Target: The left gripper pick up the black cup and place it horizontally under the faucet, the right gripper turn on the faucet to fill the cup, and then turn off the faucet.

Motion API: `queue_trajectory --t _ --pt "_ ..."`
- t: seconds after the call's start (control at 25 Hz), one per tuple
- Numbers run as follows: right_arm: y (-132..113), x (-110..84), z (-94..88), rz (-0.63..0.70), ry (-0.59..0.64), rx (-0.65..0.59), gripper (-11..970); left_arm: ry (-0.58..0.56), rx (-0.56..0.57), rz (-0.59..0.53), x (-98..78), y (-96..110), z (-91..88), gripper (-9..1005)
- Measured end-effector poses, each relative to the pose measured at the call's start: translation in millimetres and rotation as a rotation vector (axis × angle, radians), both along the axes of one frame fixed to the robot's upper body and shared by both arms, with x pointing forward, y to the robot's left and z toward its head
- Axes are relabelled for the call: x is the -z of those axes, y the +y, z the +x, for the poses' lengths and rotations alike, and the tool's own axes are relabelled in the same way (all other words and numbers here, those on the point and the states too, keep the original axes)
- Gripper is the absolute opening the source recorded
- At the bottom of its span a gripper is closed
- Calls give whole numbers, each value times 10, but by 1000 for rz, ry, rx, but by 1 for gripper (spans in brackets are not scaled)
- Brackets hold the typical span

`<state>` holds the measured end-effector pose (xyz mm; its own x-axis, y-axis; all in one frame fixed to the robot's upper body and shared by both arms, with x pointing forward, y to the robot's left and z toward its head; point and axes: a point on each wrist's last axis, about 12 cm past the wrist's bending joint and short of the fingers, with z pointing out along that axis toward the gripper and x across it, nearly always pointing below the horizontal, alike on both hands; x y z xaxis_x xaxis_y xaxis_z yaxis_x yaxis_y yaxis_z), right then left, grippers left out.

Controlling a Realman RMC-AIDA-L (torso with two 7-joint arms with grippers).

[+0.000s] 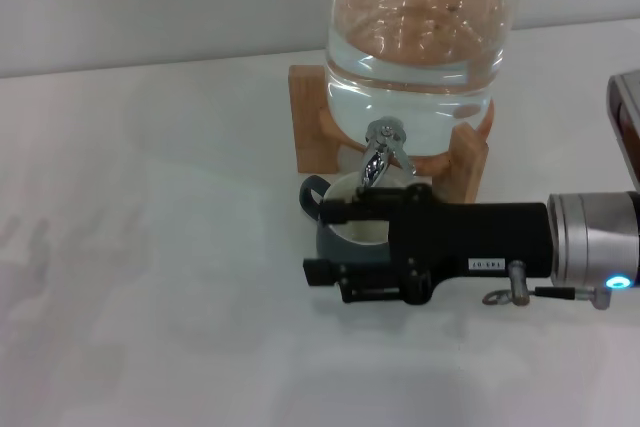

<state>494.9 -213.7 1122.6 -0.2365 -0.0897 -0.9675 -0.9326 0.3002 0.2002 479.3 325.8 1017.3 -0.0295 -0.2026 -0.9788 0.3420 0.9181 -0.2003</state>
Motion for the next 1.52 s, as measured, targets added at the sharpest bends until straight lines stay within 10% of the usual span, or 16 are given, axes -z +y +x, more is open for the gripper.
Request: queue_trajectory --t 1.52 --pt "-375 32 88 11 -10 167 724 -3 1 1 -8 -3 16 339"
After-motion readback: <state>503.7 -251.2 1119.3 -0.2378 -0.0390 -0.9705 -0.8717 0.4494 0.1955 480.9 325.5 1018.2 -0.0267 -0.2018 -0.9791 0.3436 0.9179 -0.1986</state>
